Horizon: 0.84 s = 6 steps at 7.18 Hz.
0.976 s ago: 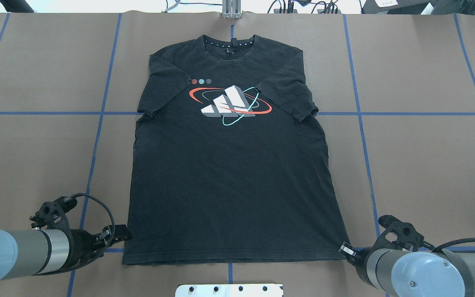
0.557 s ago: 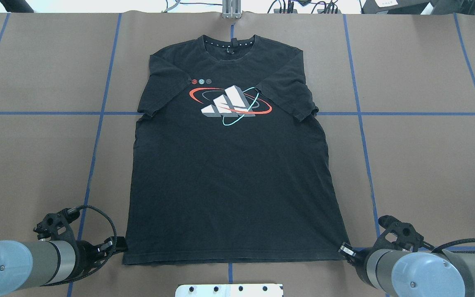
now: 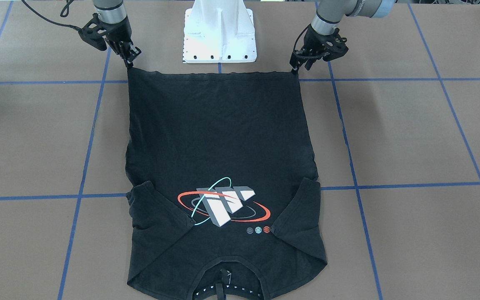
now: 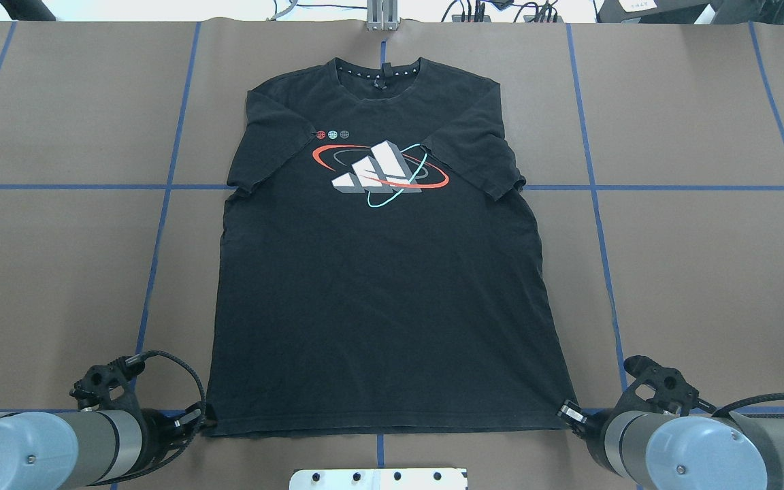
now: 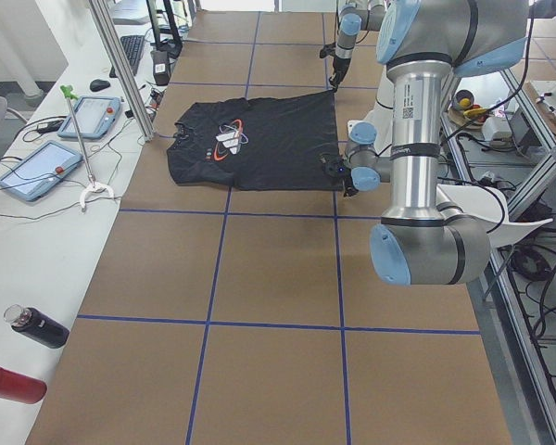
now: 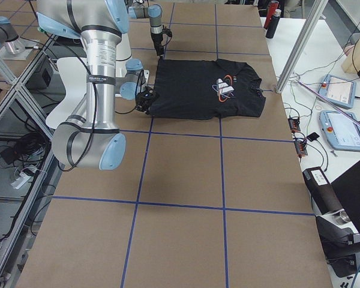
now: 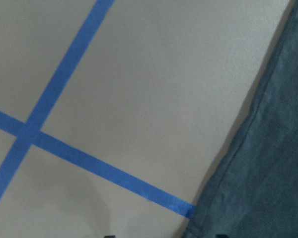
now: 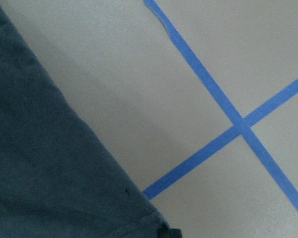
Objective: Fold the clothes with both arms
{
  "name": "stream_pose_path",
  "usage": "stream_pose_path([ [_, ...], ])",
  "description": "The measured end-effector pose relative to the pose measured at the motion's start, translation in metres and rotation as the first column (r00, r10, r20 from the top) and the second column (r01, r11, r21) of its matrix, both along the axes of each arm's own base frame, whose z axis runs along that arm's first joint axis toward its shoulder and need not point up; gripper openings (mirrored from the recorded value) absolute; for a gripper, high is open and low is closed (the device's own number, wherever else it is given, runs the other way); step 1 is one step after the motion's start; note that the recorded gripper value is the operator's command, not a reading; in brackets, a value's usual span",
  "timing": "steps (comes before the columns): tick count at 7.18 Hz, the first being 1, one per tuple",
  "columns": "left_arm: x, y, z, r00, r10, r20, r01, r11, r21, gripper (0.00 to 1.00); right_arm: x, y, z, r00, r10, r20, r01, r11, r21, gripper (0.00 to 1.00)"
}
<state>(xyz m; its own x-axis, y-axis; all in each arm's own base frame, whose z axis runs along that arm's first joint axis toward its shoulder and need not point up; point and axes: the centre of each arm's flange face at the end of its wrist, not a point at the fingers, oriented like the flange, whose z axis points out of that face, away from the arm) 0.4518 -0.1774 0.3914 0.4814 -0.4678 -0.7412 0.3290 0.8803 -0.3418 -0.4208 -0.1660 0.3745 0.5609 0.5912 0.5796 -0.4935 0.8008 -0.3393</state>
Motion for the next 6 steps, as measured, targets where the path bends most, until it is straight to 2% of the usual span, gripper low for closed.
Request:
stream_pose_path([
  [2,0.0102,0.0002,-0.0102,1.0,0.001,0.02,-0.001,1.0,-0.001,0.56,-0.0003,0.0,-0.0002,1.0,0.0,0.001,0.0,1.0,0.0,0.0],
  [6,0.0121,0.0027,-0.0069,0.999,0.005,0.038,-0.005,1.0,-0.002,0.4,-0.0007,-0.0002,-0.0007,1.0,0.0,0.002,0.0,1.0,0.0,0.0],
])
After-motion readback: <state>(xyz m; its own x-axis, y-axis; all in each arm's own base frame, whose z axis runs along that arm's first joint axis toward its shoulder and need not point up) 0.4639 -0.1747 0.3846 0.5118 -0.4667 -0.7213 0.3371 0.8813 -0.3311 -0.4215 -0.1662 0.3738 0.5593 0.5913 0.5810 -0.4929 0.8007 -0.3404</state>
